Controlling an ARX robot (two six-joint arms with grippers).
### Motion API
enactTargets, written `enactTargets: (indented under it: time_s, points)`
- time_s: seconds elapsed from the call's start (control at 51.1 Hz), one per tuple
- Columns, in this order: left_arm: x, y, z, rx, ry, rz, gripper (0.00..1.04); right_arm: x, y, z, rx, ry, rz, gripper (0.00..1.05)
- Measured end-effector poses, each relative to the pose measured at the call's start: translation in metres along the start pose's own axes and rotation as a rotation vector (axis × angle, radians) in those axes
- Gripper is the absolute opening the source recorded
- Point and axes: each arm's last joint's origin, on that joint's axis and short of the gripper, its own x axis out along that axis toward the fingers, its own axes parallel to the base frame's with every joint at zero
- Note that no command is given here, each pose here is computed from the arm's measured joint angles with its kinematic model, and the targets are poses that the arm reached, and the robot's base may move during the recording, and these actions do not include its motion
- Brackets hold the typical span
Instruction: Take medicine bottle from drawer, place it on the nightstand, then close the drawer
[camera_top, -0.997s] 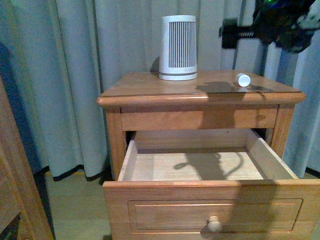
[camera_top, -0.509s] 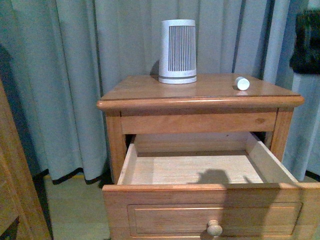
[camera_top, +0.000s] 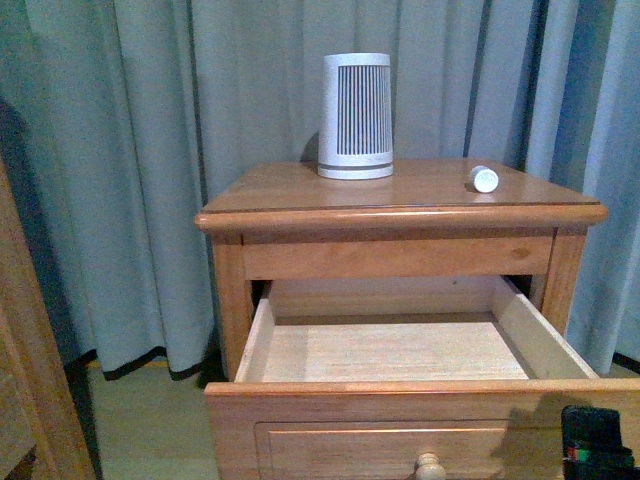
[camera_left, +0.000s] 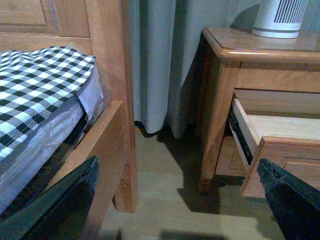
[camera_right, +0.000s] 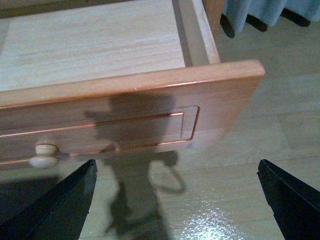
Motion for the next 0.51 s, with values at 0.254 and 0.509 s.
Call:
enactTargets:
  time_s: [0.254, 0.509]
  points:
    - [0.000, 0.000, 0.000, 0.000, 0.000, 0.000, 0.98, 0.057, -0.001, 0.002, 0.008, -0.052, -0.036, 0.98]
    - [0.000, 0.000, 0.000, 0.000, 0.000, 0.000, 0.98, 0.116, 0.010, 0.034, 0.008, -0.101, -0.049, 0.98]
